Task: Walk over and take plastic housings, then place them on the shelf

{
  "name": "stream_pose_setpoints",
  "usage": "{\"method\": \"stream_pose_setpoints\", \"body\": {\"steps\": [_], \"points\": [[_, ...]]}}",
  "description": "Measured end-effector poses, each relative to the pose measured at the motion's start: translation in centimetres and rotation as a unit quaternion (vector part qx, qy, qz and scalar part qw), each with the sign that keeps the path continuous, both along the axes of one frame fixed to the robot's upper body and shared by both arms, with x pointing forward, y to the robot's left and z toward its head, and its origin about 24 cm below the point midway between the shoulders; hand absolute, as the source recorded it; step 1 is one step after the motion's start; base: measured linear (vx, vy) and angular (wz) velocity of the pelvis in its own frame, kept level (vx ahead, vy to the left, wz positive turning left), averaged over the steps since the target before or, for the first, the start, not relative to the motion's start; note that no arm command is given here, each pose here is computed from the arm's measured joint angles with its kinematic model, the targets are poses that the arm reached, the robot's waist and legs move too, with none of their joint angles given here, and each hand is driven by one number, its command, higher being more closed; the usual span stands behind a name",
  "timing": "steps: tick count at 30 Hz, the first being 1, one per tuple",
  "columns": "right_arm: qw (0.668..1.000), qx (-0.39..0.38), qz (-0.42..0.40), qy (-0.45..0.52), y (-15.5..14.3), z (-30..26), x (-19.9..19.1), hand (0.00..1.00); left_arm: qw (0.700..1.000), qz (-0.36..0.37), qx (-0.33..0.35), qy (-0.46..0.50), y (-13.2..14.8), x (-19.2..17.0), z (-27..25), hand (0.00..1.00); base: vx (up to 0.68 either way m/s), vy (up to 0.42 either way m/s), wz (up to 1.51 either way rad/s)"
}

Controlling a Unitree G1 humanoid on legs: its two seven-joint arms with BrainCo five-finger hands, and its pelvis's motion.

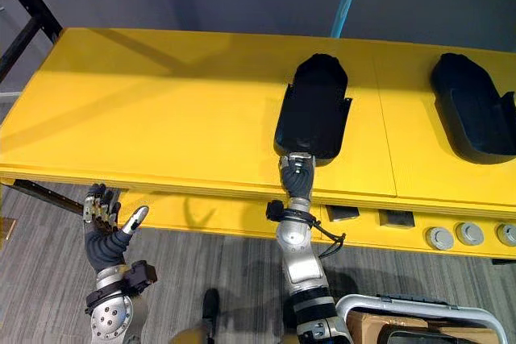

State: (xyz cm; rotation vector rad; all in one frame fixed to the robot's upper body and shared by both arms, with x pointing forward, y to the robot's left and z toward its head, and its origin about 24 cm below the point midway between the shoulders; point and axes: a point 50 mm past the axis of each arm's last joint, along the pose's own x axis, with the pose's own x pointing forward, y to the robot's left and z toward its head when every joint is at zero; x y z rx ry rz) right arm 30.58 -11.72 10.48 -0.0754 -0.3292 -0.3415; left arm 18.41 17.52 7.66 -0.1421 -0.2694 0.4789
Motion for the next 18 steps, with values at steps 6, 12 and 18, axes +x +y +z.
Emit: {"method": "stream_pose_setpoints", "body": {"steps": [6, 12, 18], "points": [[1.000, 0.013, -0.018, -0.013, -0.4, 0.9, 0.5, 1.00, 1.000, -0.001, -0.002, 0.000, 0.0, 0.0, 0.0, 0.00, 0.00, 0.000, 0.00], [0.999, 0.021, -0.042, -0.027, -1.3, 2.2, 1.5, 1.00, 1.000, -0.005, -0.006, -0.005, -0.2, 0.2, 0.1, 0.00, 0.01, 0.007, 0.10], [0.999, 0.010, -0.042, -0.033, -1.2, 3.3, 2.7, 1.00, 1.000, -0.008, -0.020, -0.006, -0.4, 0.2, 0.1, 0.00, 0.00, 0.005, 0.03]]}}
